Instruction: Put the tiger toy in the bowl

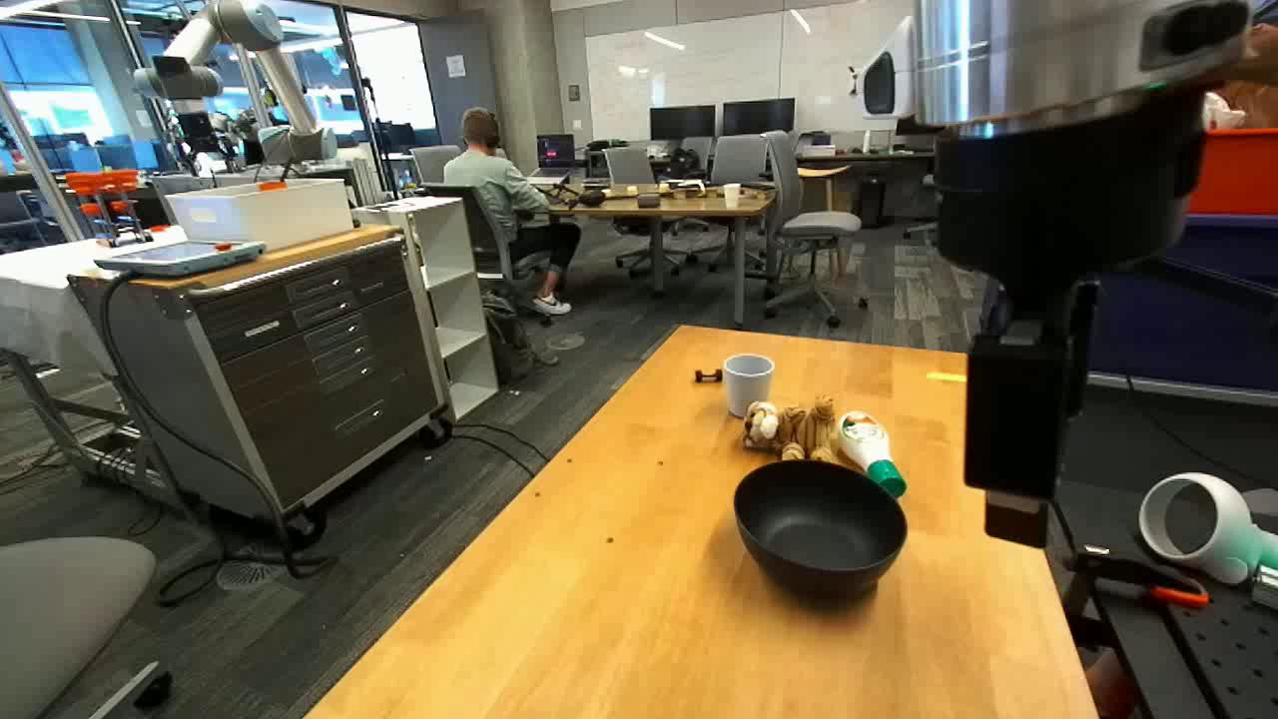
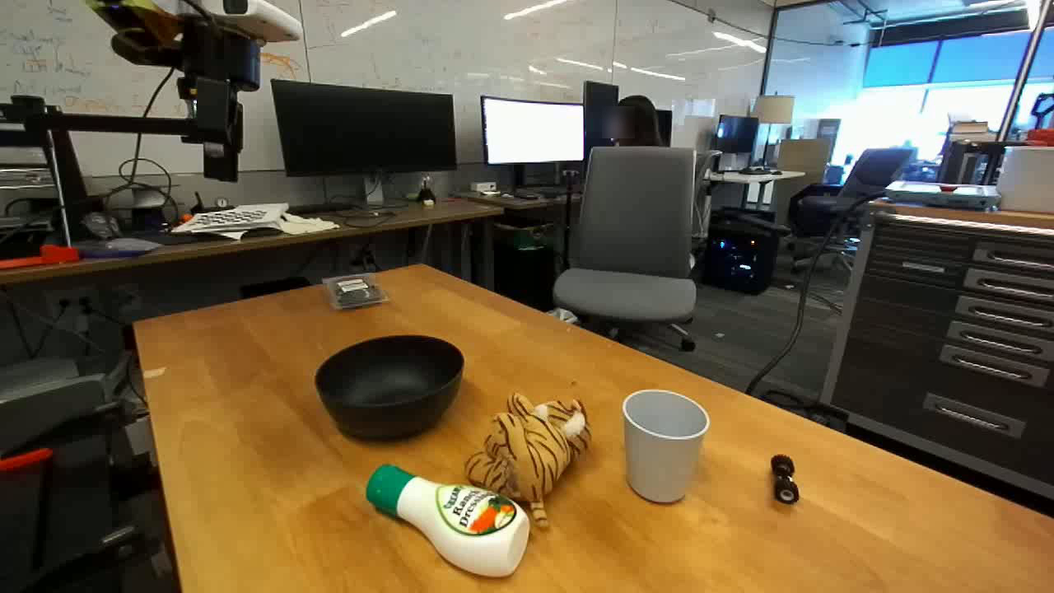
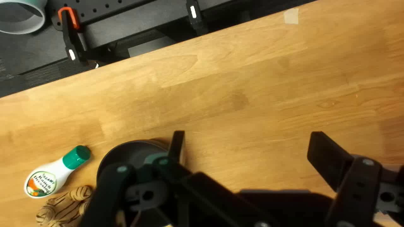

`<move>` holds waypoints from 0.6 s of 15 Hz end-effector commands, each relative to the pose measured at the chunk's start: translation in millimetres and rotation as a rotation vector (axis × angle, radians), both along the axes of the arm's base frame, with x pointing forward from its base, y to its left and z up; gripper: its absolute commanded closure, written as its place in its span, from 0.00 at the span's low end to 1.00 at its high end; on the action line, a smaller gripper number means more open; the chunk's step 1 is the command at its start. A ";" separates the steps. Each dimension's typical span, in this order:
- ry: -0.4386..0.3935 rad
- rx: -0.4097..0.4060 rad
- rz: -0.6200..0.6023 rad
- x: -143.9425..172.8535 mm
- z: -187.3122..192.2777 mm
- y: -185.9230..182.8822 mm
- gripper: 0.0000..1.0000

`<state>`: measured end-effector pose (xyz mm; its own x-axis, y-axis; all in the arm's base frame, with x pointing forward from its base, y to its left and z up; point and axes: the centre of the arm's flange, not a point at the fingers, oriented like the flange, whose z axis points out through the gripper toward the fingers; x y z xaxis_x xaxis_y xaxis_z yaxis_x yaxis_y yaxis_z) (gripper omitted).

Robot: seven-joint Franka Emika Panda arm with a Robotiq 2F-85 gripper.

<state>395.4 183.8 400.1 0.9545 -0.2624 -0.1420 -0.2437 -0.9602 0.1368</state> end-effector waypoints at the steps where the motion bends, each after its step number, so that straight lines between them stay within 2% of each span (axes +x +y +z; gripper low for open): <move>1: -0.003 0.001 0.000 0.5 1.0 0.3 0.00; 9: -0.007 0.002 0.000 1.0 2.6 0.7 0.00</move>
<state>396.4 184.5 402.7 0.9555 -0.2617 -0.1360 -0.2442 -0.9606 0.1328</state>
